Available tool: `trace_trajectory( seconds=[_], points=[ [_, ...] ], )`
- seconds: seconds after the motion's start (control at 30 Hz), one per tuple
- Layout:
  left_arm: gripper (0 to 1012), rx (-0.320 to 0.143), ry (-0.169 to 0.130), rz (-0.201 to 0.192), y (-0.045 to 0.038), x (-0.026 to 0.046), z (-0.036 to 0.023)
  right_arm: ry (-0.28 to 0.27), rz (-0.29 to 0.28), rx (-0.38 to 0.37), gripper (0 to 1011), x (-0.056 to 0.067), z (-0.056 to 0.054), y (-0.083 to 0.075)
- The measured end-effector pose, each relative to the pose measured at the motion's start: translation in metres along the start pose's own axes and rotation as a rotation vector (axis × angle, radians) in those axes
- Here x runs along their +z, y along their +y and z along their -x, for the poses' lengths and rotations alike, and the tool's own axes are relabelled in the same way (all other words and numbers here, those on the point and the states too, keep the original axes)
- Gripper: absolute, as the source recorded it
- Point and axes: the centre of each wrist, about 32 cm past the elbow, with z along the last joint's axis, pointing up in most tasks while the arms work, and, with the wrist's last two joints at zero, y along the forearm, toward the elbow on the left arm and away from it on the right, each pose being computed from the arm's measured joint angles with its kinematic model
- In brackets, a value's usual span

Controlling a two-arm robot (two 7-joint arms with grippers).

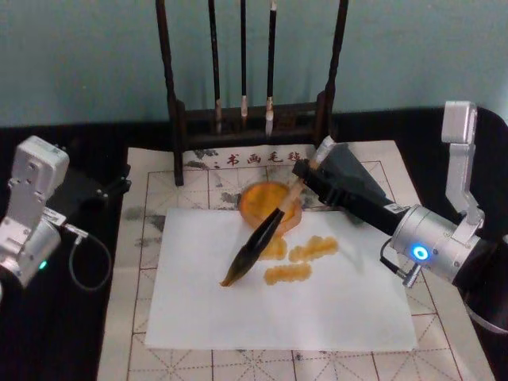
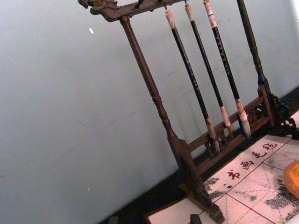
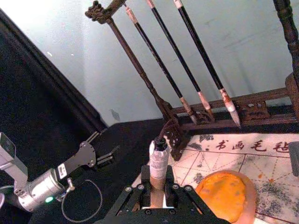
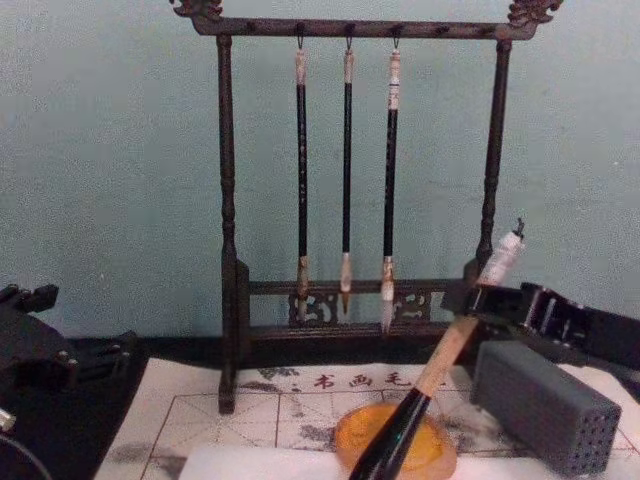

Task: Pick up the brush from the inkstone, write on the paper, then place the brush back to its original position.

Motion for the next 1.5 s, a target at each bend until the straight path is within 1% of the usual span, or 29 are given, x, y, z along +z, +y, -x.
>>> trace_trajectory(
  seconds=[0.27,0.9,1.2,1.4,1.5],
  points=[
    [1001,0.0,0.0,0.0,0.0,0.0,0.0,-0.018,-0.005,-0.006,181,0.0,0.0,-0.003],
    [1001,0.0,0.0,0.0,0.0,0.0,0.0,-0.054,-0.033,-0.044,181,0.008,-0.001,-0.019],
    [1001,0.0,0.0,0.0,0.0,0.0,0.0,-0.063,-0.044,-0.055,181,0.01,-0.001,-0.023],
    [1001,0.0,0.0,0.0,0.0,0.0,0.0,-0.068,-0.054,-0.057,181,0.012,0.0,-0.025],
    [1001,0.0,0.0,0.0,0.0,0.0,0.0,-0.071,-0.064,-0.051,181,0.016,0.002,-0.027]
  ],
)
